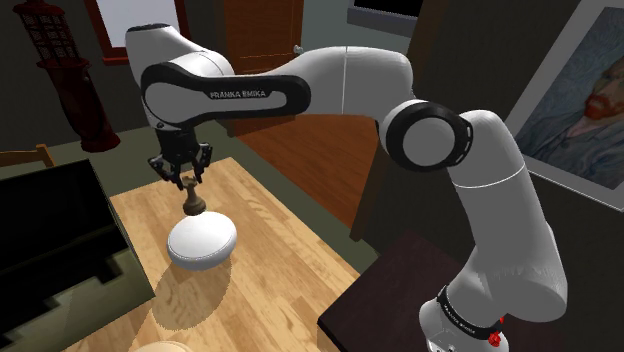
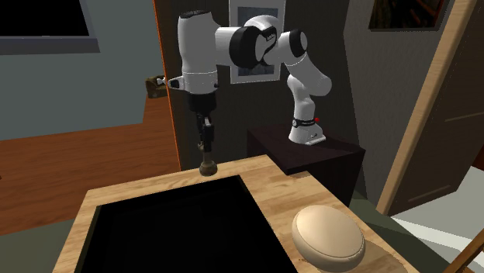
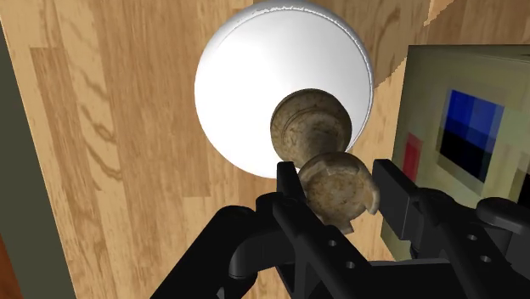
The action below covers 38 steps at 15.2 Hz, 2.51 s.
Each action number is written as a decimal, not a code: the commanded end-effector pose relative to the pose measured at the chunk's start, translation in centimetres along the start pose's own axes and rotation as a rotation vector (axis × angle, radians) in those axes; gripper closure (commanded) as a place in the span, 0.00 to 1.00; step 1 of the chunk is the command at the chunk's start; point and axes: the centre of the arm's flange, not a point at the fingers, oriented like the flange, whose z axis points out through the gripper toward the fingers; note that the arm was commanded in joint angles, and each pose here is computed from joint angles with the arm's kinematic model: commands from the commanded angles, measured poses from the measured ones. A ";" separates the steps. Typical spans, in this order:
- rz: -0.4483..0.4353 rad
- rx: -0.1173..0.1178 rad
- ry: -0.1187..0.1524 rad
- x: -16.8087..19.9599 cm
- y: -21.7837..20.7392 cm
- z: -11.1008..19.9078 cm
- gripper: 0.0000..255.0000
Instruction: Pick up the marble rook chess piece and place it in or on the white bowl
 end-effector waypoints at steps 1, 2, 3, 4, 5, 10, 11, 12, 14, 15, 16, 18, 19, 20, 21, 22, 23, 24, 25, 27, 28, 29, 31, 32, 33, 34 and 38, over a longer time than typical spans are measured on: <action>-0.001 0.000 0.000 0.0 0.2 1.0 1.00; -0.001 0.000 0.000 0.0 0.2 1.6 1.00; -0.001 0.000 0.000 0.0 0.2 2.1 1.00; -0.001 0.000 0.000 0.0 0.2 2.6 1.00; -0.001 0.000 0.000 0.0 0.1 3.1 1.00; -0.001 0.000 0.000 0.0 0.1 5.8 1.00; -0.001 0.000 0.000 0.0 0.1 6.3 1.00; -0.001 0.000 0.000 0.0 0.1 6.8 1.00; -0.001 0.000 0.000 0.0 0.1 7.9 1.00; -0.001 0.000 0.000 0.0 0.1 8.4 1.00; -0.001 0.000 0.000 0.0 0.1 8.9 1.00; -0.001 0.000 0.000 0.0 0.1 10.0 1.00; -0.001 0.000 0.000 0.0 0.0 10.6 1.00; -0.001 0.000 0.000 0.0 0.0 10.6 1.00; -0.001 0.000 0.000 0.0 0.0 10.6 1.00; -0.001 0.000 0.000 0.0 0.0 10.6 1.00; -0.001 0.000 0.000 0.0 0.0 10.6 1.00; -0.001 0.000 0.000 0.0 0.0 10.6 1.00; -0.001 0.000 0.000 0.0 0.0 10.6 1.00; -0.001 0.000 0.000 0.0 0.0 10.6 1.00; -0.001 0.000 0.000 0.0 0.0 10.6 0.00; -0.001 0.000 0.000 0.0 0.0 10.6 0.00; -0.001 0.000 0.000 0.0 0.0 10.6 0.00; -0.001 0.000 0.000 0.0 0.0 10.6 0.00; -0.001 0.000 0.000 0.0 0.0 10.6 0.00; -0.001 0.000 0.000 0.0 0.0 9.2 0.00; -0.001 0.000 0.000 0.0 0.0 5.6 0.00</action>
